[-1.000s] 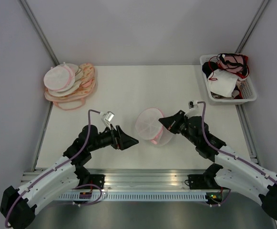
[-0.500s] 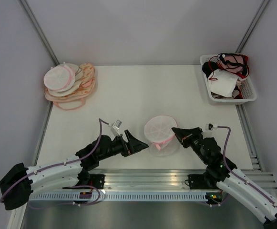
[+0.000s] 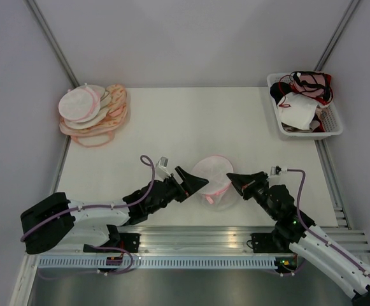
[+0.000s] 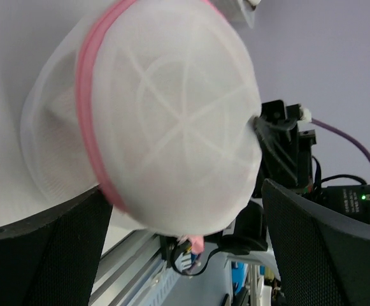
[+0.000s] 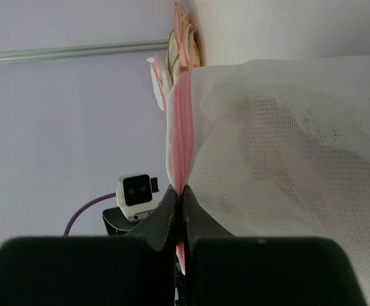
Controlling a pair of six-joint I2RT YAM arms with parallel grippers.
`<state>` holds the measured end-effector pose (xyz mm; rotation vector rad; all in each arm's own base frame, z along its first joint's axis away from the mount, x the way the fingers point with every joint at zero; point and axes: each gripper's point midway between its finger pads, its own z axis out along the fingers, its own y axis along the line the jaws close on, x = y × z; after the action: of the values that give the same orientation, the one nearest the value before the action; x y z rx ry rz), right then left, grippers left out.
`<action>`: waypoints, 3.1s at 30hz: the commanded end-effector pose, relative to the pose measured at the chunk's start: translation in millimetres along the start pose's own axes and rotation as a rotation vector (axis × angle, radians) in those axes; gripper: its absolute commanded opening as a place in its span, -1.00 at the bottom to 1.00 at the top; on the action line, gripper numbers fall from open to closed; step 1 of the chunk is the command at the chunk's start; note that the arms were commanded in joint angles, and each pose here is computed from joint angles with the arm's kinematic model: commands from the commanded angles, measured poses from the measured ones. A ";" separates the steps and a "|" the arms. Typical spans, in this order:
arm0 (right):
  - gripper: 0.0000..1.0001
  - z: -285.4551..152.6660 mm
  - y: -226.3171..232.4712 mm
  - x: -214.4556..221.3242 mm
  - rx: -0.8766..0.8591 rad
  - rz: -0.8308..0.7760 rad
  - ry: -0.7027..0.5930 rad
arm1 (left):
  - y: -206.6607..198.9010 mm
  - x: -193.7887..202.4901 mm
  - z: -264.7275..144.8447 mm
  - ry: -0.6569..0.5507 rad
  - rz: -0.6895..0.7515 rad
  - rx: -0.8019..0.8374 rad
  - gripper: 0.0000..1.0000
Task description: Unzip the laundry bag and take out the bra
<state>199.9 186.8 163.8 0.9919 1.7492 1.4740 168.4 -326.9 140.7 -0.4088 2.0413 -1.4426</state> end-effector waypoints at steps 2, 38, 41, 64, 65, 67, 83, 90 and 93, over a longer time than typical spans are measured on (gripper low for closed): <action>-0.99 -4.4 16.6 20.3 -0.063 -0.024 0.112 | -41.8 -21.2 11.7 -0.111 -0.089 0.129 0.99; 0.18 -11.2 -6.3 79.0 0.099 -0.999 0.418 | -1.4 -62.4 -7.2 -0.309 -0.051 -0.148 -0.96; 0.15 -9.8 -12.7 94.1 0.094 -1.034 0.453 | -7.3 -62.3 -3.7 -0.304 -0.048 -0.150 -0.96; -0.64 23.9 -10.8 84.8 0.204 -1.301 0.187 | -11.0 -49.8 -10.4 -0.231 -0.079 -0.109 -0.95; -0.73 23.0 -10.5 82.8 0.208 -1.306 0.178 | -12.1 -50.0 -11.3 -0.230 -0.079 -0.105 -0.96; -0.95 20.0 -7.6 79.7 0.211 -1.312 0.161 | -12.4 -48.6 -12.0 -0.221 -0.073 -0.104 -0.96; -0.99 -5.9 -12.1 34.6 0.352 -1.376 0.076 | 6.4 -48.3 -53.9 -0.177 0.058 -0.110 -0.95; -0.99 -8.7 -8.4 29.4 0.350 -1.394 0.063 | -21.8 -32.7 -69.7 -0.034 0.437 0.061 -0.95; -0.99 -9.5 -6.8 30.9 0.339 -1.395 0.073 | -34.2 -17.4 -71.0 0.076 0.567 0.146 -0.95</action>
<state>171.4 208.8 140.8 -0.2845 2.0494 0.3018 148.8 -261.8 167.5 -0.0736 1.9798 -1.2168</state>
